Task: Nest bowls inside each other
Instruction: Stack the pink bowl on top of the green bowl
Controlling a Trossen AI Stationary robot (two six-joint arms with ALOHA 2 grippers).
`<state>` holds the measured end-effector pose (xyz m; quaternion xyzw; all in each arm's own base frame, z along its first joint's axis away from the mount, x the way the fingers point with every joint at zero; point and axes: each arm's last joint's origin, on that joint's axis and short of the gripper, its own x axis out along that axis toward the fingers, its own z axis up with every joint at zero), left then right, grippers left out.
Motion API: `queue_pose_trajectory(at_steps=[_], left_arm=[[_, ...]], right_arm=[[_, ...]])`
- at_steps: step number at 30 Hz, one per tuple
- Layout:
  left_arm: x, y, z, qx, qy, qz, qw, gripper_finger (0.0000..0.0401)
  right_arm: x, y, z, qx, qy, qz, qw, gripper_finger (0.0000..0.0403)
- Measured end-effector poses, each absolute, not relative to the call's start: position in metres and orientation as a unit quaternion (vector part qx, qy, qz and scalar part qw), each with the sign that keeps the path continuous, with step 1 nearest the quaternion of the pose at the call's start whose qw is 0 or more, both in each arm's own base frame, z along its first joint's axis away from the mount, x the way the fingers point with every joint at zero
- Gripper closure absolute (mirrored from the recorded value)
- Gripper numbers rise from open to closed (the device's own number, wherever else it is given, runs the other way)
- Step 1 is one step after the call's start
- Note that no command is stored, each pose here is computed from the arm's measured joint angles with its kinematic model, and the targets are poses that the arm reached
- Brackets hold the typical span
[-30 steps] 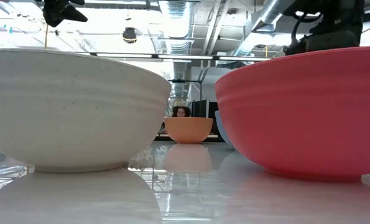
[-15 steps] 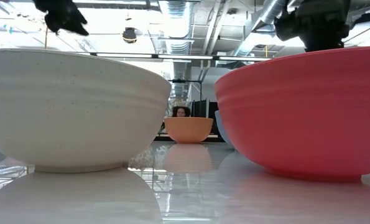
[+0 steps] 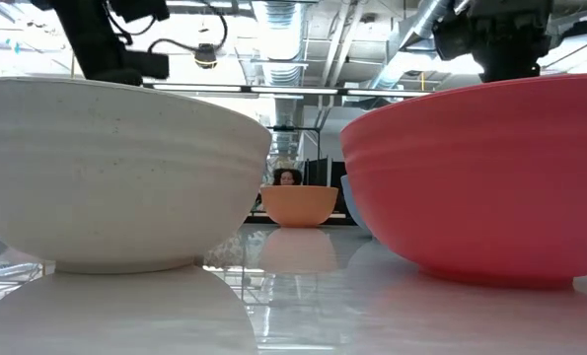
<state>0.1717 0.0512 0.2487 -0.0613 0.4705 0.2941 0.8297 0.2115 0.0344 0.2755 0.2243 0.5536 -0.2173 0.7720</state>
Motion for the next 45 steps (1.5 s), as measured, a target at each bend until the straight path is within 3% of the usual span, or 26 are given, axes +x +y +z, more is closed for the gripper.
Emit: queue_pose_trajectory(at_steps=[8, 13, 25, 37, 41, 45], left_arm=[[0.169, 0.074, 0.242, -0.044, 0.492, 0.355, 0.794, 0.0173], [0.166, 0.088, 0.241, -0.066, 0.498, 0.339, 0.796, 0.0173], [0.161, 0.128, 0.223, -0.073, 0.537, 0.387, 0.746, 0.0173], [0.172, 0.143, 0.193, -0.105, 0.593, 0.339, 0.723, 0.0176], [0.176, 0.146, 0.18, -0.111, 0.619, 0.324, 0.707, 0.0211], [0.179, 0.148, 0.169, -0.115, 0.638, 0.317, 0.692, 0.0295]], right_arm=[[0.21, 0.041, 0.276, 0.201, 0.549, -0.217, 0.782, 0.027], [0.21, 0.042, 0.276, 0.191, 0.551, -0.21, 0.785, 0.027], [0.212, 0.043, 0.276, 0.194, 0.544, -0.206, 0.79, 0.027], [0.215, 0.043, 0.277, 0.198, 0.534, -0.202, 0.797, 0.027], [0.214, 0.043, 0.277, 0.199, 0.534, -0.202, 0.797, 0.027], [0.215, 0.043, 0.277, 0.199, 0.533, -0.202, 0.797, 0.027]])
